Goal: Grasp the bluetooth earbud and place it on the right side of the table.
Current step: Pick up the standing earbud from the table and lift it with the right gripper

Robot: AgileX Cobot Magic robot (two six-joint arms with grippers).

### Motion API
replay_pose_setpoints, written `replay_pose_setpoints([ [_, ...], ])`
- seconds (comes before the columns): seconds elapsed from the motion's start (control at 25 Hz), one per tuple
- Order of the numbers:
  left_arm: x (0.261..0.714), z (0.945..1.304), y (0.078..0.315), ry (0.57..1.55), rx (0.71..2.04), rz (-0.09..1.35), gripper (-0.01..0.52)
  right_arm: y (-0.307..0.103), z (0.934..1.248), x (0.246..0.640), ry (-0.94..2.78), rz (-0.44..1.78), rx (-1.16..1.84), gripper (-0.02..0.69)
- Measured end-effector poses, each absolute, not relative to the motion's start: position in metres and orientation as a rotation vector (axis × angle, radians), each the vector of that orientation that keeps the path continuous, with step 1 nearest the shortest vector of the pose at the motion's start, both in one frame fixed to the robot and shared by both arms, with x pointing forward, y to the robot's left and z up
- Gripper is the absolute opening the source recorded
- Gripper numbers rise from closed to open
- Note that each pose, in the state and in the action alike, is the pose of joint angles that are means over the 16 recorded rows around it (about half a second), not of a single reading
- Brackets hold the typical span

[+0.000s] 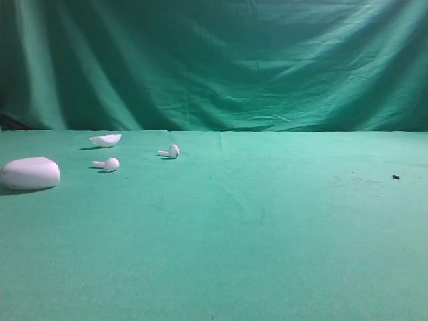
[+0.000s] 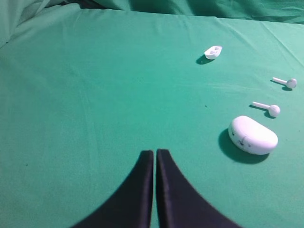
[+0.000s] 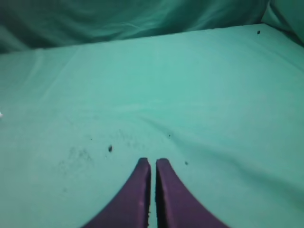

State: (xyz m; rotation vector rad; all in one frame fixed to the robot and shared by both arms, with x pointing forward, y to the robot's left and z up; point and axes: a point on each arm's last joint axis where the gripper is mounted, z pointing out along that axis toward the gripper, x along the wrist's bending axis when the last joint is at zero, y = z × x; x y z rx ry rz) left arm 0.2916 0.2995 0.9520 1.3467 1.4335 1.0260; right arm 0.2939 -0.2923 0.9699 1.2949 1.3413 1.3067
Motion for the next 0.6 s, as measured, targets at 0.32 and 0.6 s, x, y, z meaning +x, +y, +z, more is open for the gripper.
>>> replay_pose_setpoints([
  [0.32, 0.292, 0.952, 0.299, 1.434, 1.347, 1.026, 0.0, -0.29, 1.021, 0.303, 1.311, 1.372, 1.367, 0.0],
  [0.6, 0.292, 0.952, 0.299, 1.434, 1.347, 1.026, 0.0, -0.282, 1.057, 0.339, 1.552, 1.181, 1.568, 0.0],
])
